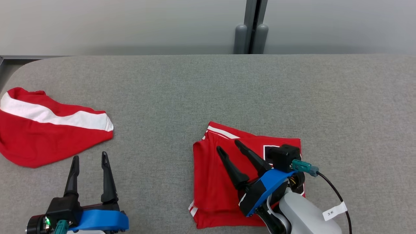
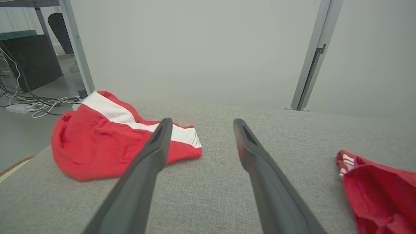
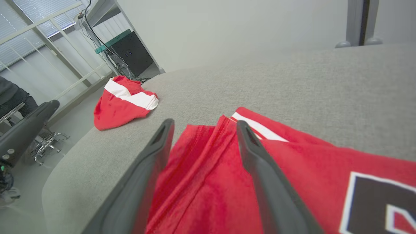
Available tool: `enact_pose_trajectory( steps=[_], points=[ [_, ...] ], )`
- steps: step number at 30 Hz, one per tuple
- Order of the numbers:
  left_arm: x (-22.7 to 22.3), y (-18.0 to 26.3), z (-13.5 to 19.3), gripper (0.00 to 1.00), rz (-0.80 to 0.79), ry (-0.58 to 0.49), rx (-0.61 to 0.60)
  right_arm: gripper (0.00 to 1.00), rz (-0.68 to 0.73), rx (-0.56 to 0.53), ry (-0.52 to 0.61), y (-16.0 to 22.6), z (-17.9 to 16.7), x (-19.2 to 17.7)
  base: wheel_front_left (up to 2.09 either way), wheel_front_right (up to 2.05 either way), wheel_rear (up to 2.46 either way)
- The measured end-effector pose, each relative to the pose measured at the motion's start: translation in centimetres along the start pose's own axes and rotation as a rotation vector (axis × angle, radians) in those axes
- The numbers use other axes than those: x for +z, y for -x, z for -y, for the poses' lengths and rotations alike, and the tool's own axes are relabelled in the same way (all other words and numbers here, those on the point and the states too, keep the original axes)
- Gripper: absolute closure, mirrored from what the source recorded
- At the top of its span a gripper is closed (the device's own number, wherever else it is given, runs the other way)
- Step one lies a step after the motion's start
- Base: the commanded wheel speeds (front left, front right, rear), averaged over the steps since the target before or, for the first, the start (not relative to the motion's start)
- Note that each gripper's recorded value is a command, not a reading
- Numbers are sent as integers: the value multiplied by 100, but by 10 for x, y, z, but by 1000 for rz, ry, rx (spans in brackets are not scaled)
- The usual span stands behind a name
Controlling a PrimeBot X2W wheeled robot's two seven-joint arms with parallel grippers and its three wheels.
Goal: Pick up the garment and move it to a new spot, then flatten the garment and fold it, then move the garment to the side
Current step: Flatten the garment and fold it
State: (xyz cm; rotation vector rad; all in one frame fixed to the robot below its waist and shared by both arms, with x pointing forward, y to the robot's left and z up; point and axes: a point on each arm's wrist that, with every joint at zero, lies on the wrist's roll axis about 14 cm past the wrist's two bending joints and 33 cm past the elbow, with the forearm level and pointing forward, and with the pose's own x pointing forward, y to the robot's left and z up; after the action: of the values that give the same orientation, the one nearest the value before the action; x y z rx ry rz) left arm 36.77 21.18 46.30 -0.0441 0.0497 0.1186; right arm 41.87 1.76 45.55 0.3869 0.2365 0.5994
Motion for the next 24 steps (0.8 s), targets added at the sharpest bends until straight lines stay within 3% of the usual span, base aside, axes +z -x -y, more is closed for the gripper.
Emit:
enact_pose_trajectory(
  steps=[6, 13, 24],
  points=[
    [7, -4, 8, 0, 23, 4, -24, 0, 116, -58, 83, 13, 24, 41, 0, 0, 0],
    [17, -7, 18, 0, 55, 2, -60, 0, 256, -226, 173, 65, 76, 84, 0, 0, 0],
    [30, 0, 27, 0, 93, -5, -98, 0, 348, -447, 203, 140, 115, 97, 0, 0, 0]
  ],
)
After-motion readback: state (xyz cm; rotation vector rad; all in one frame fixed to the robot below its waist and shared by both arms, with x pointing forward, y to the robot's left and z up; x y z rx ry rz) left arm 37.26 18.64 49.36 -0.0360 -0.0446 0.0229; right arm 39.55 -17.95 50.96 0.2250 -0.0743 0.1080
